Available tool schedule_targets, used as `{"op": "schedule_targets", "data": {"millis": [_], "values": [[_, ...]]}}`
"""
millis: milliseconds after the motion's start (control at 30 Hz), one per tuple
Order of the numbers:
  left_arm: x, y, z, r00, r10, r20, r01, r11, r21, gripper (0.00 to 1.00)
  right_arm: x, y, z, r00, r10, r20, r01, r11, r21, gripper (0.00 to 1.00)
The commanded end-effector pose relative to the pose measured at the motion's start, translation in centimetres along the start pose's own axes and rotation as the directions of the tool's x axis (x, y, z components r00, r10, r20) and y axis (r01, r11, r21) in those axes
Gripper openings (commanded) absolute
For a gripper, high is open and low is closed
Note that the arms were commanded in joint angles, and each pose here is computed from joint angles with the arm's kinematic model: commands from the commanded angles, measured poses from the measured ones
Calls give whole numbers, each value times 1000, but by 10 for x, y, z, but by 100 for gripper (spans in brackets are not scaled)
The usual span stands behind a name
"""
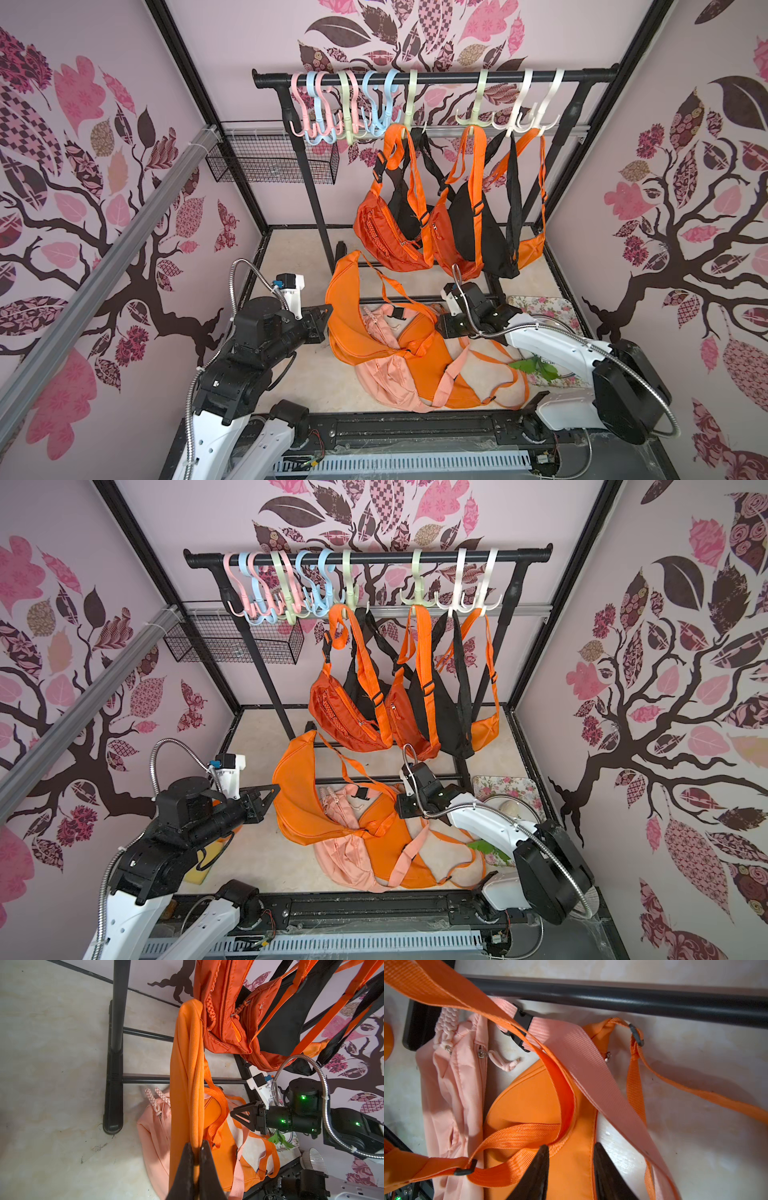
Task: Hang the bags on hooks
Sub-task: Pick up the bag from the bag.
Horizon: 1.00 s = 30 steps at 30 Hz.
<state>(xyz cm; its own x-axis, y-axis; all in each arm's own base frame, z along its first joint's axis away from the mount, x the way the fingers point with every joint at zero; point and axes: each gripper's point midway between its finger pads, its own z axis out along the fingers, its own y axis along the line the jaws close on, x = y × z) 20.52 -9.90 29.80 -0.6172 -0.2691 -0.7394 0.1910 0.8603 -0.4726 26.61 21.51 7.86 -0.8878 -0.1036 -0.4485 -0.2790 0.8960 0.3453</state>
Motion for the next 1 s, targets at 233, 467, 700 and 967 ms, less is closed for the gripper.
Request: {"op": "schedule_targets", "data": {"millis": [233, 467, 700, 967], "values": [[3, 7, 8, 1000, 0, -5, 0, 1000, -26, 0, -24, 5, 4, 999, 4, 45, -5, 1000, 20, 46], [4, 8, 8, 1000, -2, -6, 2, 1000, -28, 0, -36, 15, 9, 996, -50, 68, 44, 995, 88, 51], [6, 10, 6, 1000, 1, -1, -1, 999, -35, 0, -30, 8, 30, 996, -87, 37, 77, 975, 211, 44], [6, 10, 1, 1000, 9, 25, -9, 1000, -24, 0, -27, 7, 33, 993, -112, 41, 99, 965, 242, 3]]}}
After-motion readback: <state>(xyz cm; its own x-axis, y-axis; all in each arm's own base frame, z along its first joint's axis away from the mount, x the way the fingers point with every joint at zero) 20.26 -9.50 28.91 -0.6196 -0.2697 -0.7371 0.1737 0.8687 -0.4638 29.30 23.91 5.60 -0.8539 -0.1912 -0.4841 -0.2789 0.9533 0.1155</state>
